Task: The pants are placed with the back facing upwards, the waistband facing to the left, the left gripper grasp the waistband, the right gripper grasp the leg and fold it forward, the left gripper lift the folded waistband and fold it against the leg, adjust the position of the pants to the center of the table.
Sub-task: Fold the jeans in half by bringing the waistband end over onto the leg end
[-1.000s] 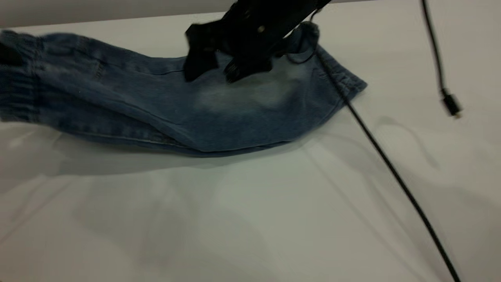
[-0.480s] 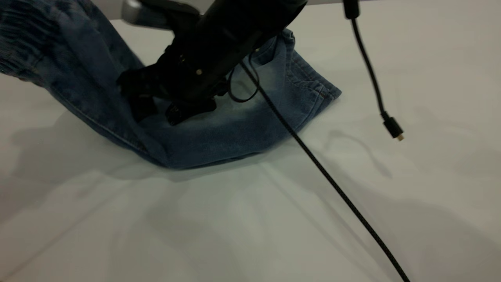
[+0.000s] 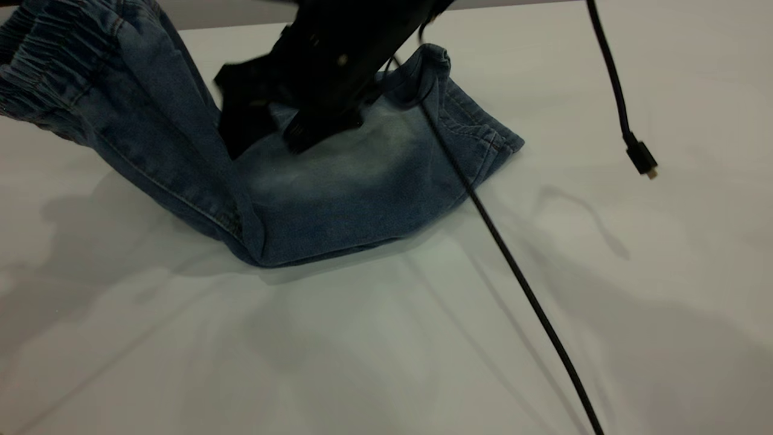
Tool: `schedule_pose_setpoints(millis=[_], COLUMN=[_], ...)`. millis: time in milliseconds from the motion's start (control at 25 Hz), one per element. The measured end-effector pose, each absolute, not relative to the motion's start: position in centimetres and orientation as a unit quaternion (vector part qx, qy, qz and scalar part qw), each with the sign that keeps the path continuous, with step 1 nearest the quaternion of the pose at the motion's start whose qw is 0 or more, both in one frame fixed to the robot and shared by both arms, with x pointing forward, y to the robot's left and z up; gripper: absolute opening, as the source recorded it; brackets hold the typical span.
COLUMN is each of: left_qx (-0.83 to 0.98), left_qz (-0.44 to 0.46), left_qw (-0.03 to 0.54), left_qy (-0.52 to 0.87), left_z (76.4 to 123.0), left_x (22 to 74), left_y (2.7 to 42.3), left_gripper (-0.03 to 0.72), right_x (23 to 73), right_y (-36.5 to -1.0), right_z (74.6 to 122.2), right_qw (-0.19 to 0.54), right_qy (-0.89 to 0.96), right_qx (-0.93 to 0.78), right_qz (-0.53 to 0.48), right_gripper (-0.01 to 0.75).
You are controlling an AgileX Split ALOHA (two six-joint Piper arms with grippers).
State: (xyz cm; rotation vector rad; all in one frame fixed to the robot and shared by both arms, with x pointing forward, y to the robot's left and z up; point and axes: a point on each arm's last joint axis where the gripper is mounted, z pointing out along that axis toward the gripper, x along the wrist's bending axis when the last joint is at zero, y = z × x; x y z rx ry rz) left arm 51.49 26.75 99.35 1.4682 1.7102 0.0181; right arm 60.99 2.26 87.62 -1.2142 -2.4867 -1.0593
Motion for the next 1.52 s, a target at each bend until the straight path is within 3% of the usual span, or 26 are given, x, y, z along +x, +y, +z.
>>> schedule_pose_setpoints(millis=[480,840,1080,1320,1520], left_qx=[0.581,0.611,0.623,0.627,0.628], left_qz=[-0.033,-0.01,0.016,0.016,0.014], left_qw=[0.452,0.493,0.487,0.476,0.476], left_qy=[0.676,0.619,0.612,0.616,0.615], left_z=[100.0,103.5,103.0,102.2,102.2], left_x=[51.4,53.1,53.2,53.5,53.4], left_y=[26.1,23.0,19.9,19.6,19.5], left_gripper=[0.083,0.083,0.083,0.083,0.083], right_x=[63.4,62.9,62.4,62.3,63.8], right_y=[-2.0,-1.6,-1.2,-1.6,-2.6], right_z=[84.8,82.3,82.3,84.8,90.1], right_qw=[0.014,0.053,0.07,0.078,0.021], right_qy=[-0.859,-0.848,-0.854,-0.861,-0.846], right_qx=[-0.434,-0.459,-0.445,-0.431,-0.429], right_qz=[-0.271,-0.259,-0.26,-0.26,-0.315], right_gripper=[0.546,0.542,0.542,0.542,0.542])
